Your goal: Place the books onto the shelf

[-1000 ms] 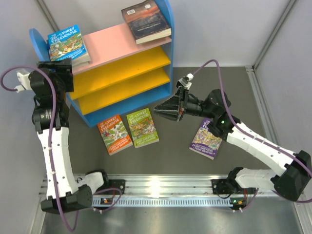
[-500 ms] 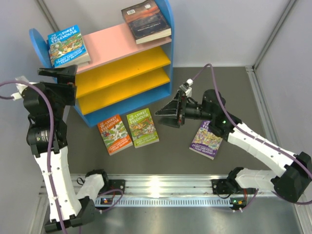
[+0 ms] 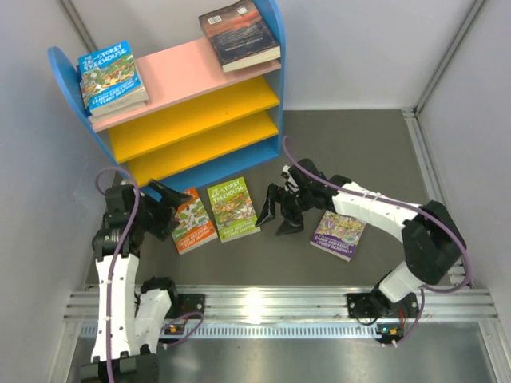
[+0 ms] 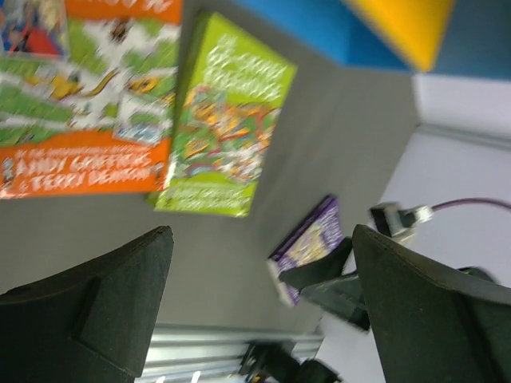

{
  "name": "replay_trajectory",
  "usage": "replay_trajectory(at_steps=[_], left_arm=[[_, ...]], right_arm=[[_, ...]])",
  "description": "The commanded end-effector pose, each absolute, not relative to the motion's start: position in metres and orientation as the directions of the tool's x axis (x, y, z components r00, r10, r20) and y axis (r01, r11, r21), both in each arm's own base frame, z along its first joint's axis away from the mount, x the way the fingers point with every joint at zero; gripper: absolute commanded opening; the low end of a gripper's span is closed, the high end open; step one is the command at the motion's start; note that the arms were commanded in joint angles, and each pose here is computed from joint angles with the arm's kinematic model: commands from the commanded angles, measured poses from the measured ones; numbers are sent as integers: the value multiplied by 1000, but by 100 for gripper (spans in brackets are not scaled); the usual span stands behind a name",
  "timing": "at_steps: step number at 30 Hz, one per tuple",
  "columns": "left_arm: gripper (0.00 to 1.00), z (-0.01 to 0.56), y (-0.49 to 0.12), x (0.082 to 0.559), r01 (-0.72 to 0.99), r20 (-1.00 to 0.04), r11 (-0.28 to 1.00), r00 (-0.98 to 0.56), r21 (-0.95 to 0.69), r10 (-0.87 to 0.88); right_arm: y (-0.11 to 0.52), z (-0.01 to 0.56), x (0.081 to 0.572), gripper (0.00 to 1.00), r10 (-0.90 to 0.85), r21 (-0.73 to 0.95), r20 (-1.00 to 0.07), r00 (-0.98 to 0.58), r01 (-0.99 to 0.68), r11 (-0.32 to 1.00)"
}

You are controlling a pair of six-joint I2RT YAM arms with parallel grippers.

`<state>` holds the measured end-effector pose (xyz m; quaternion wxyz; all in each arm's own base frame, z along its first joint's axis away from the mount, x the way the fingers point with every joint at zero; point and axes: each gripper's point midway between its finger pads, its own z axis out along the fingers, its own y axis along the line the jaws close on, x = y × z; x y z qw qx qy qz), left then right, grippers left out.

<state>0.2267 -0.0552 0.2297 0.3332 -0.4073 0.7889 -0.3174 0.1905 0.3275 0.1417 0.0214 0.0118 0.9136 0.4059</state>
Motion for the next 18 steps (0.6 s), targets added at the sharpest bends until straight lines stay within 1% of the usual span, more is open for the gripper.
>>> replay_trajectory(at_steps=[1, 5, 6, 8, 9, 11, 12, 13, 15, 16, 17, 18], left_arm=[[99, 204, -68, 214, -394, -301, 547, -534, -738, -790], [99, 155, -53, 206, -529, -319, 620, -552, -580, -770], [99, 146, -44, 206, -561, -339, 632, -543, -535, -769], [99, 126, -35, 203, -626, -325, 630, -542, -459, -775], [99, 120, -28, 204, -650, -335, 626, -528, -431, -780], [99, 110, -25, 209, -667, -334, 629, -533, -400, -778], [99, 109, -24, 210, -671, -332, 628, -534, -393, -778], [99, 107, -13, 211, -685, -371, 640, -526, -349, -766], [99, 106, -3, 211, -697, -407, 645, -515, -315, -755], [99, 101, 4, 208, -710, -424, 643, -508, -286, -749], [99, 99, 7, 210, -709, -432, 643, -503, -288, -749], [99, 96, 9, 210, -712, -432, 641, -501, -287, -750]], right_arm=[[328, 136, 206, 82, 2, 707, -87, -996, -60, 705], [342, 139, 218, 83, -21, 699, -115, -993, -96, 708], [352, 151, 224, 84, -31, 712, -147, -989, -127, 691], [366, 152, 226, 84, -56, 712, -157, -986, -152, 686], [378, 164, 232, 84, -65, 723, -190, -980, -185, 665], [396, 161, 230, 84, -97, 723, -190, -977, -206, 660], [410, 172, 232, 84, -110, 735, -216, -970, -236, 636], [419, 161, 234, 84, -122, 730, -200, -972, -231, 643], [440, 169, 239, 84, -130, 754, -218, -967, -251, 607], [453, 158, 240, 84, -143, 761, -215, -966, -257, 595], [461, 156, 242, 84, -145, 768, -210, -967, -255, 588], [472, 161, 248, 84, -144, 778, -229, -963, -270, 568]])
